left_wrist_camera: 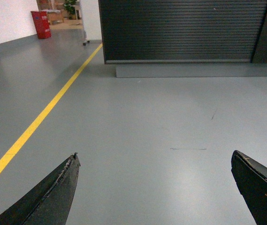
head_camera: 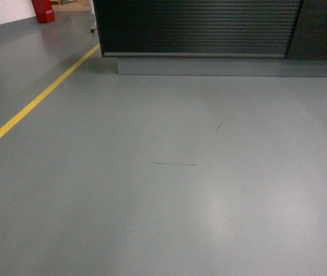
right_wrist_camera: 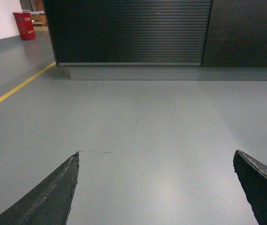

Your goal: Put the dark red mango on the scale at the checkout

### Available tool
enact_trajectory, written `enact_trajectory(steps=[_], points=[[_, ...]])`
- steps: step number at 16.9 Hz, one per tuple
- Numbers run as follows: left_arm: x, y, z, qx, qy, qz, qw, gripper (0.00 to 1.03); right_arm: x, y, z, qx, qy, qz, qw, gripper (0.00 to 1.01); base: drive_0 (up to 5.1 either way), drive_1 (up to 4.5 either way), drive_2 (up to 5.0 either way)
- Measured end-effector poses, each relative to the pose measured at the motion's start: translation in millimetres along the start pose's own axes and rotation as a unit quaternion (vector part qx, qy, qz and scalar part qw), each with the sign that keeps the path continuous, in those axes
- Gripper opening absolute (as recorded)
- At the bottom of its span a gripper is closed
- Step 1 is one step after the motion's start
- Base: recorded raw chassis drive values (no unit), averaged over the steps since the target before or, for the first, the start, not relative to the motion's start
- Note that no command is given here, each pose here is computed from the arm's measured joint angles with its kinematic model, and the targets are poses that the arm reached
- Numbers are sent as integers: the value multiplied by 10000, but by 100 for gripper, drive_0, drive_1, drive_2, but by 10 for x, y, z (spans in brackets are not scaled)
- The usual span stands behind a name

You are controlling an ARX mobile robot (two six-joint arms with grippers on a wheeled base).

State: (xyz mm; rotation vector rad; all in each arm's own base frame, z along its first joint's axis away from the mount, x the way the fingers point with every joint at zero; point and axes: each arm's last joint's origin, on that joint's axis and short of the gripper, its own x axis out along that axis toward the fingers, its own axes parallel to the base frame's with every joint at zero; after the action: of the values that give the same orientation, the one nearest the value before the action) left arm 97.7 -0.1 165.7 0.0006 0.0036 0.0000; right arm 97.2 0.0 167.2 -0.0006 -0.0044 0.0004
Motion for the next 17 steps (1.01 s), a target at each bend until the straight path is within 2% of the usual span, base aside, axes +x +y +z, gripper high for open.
enact_trajectory(steps=[10, 17], points=[[0, 0, 0, 0, 0, 0, 10000, 98, 0, 0, 0, -2, 0, 0, 10000, 98, 0, 0, 0], [0, 0, -1, 0, 4, 2, 10000, 98, 0, 0, -2, 0, 10, 0, 10000, 98, -7, 386, -400]])
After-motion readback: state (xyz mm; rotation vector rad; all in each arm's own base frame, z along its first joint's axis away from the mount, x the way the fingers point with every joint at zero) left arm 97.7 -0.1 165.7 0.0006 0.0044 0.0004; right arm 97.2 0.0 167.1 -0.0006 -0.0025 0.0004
